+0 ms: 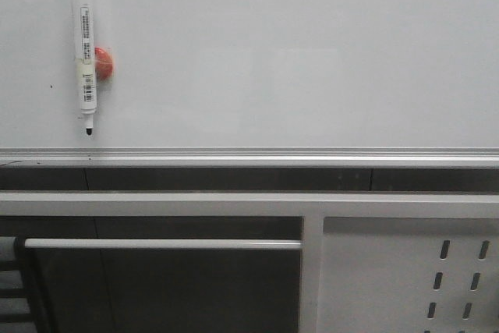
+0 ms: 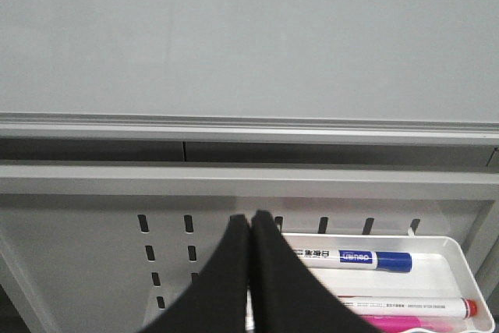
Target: Write number 1 on whiteboard
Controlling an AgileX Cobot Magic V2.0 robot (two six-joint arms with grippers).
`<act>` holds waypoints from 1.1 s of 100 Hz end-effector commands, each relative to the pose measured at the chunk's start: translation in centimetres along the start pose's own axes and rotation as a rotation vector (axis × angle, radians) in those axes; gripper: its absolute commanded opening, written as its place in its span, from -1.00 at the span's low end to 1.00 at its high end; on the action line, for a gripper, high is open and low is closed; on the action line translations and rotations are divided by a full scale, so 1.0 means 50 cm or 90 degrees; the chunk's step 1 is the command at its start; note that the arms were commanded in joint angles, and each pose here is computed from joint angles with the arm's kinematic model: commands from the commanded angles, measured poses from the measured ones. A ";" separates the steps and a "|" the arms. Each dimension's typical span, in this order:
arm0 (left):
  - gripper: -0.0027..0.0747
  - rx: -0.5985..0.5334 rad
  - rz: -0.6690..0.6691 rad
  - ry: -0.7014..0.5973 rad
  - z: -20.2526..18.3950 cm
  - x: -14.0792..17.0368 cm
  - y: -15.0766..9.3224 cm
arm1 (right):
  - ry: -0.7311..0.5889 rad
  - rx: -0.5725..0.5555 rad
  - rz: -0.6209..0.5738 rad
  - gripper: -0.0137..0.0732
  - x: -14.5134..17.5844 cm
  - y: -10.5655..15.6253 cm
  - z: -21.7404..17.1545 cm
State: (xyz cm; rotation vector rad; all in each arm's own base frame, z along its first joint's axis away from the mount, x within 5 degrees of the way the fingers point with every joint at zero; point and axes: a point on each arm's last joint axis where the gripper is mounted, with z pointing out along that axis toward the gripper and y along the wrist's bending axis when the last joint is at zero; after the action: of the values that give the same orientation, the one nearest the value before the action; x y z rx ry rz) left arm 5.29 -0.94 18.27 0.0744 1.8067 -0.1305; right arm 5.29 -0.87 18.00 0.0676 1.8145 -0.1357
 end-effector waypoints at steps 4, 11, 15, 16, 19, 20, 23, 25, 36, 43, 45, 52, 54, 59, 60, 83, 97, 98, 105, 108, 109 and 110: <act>-0.98 -0.004 -0.008 -0.042 0.001 0.002 0.002 | -0.013 0.003 -0.018 -0.85 0.012 0.000 0.003; -0.98 -0.004 -0.008 -0.042 0.001 0.002 0.002 | -0.013 0.003 -0.018 -0.85 0.012 0.000 0.003; -0.98 -0.004 -0.008 -0.042 0.001 0.002 0.002 | -0.013 0.003 -0.018 -0.85 0.012 0.000 0.003; -0.98 -0.004 -0.008 -0.042 0.001 0.002 0.002 | -0.013 0.003 -0.018 -0.85 0.012 0.000 0.003; -0.98 -0.004 -0.008 -0.042 0.001 0.002 0.002 | -0.013 0.003 -0.018 -0.85 0.012 0.000 0.003; -0.98 -0.004 -0.008 -0.042 0.001 0.002 0.002 | -0.013 0.003 -0.018 -0.85 0.012 0.000 0.003; -0.98 -0.004 -0.008 -0.042 0.001 0.002 0.002 | -0.013 0.003 -0.018 -0.85 0.012 0.000 0.003; -0.98 -0.004 -0.008 -0.042 0.001 0.002 0.002 | -0.013 0.003 -0.018 -0.85 0.012 0.000 0.003; -0.98 -0.004 -0.008 -0.042 0.001 0.002 0.002 | -0.013 0.003 -0.018 -0.85 0.012 0.000 0.003; -0.98 -0.004 -0.008 -0.042 0.001 0.002 0.002 | -0.013 0.003 -0.018 -0.85 0.012 0.000 0.003; -0.98 -0.004 -0.008 -0.042 0.001 0.002 0.002 | -0.013 0.003 -0.018 -0.85 0.012 0.000 0.003; -0.98 -0.004 -0.008 -0.042 0.001 0.002 0.002 | -0.013 0.003 -0.018 -0.85 0.012 0.000 0.003; -0.98 -0.004 -0.008 -0.042 0.001 0.002 0.002 | -0.013 0.003 -0.018 -0.85 0.012 0.000 0.003; -0.98 -0.004 -0.008 -0.042 0.001 0.002 0.002 | -0.013 0.003 -0.018 -0.85 0.012 0.000 0.003; -0.98 -0.004 -0.008 -0.042 0.001 0.002 0.002 | -0.013 0.003 -0.018 -0.85 0.012 0.000 0.003; -0.98 -0.004 -0.008 -0.042 0.001 0.002 0.002 | -0.013 0.003 -0.018 -0.85 0.012 0.000 0.003; -0.98 0.015 -0.072 -0.050 0.000 -0.001 -0.003 | -0.023 0.007 -0.033 -0.85 0.008 -0.001 0.003; -0.98 0.015 -0.075 -0.051 0.000 -0.001 -0.003 | -0.028 0.011 -0.046 -0.85 0.007 -0.002 0.003; -0.98 0.035 -0.166 -0.080 -0.001 -0.010 -0.007 | -0.097 0.011 -0.077 -0.85 -0.013 0.000 0.001; -0.98 0.050 -0.233 -0.095 -0.001 -0.015 -0.009 | -0.136 0.005 -0.076 -0.85 -0.024 0.002 -0.001; -0.98 0.059 -0.269 -0.099 -0.002 -0.018 -0.010 | -0.147 0.004 -0.076 -0.85 -0.027 0.002 -0.002; -0.98 0.062 -0.287 -0.103 -0.002 -0.019 -0.010 | -0.167 0.001 -0.076 -0.85 -0.032 0.004 -0.003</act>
State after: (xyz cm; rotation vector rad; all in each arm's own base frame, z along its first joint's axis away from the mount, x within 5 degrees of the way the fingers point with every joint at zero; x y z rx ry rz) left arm 5.29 -1.48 18.67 -0.0706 1.7731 -0.3368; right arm 5.38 -1.00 18.48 0.0136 1.7634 -0.2002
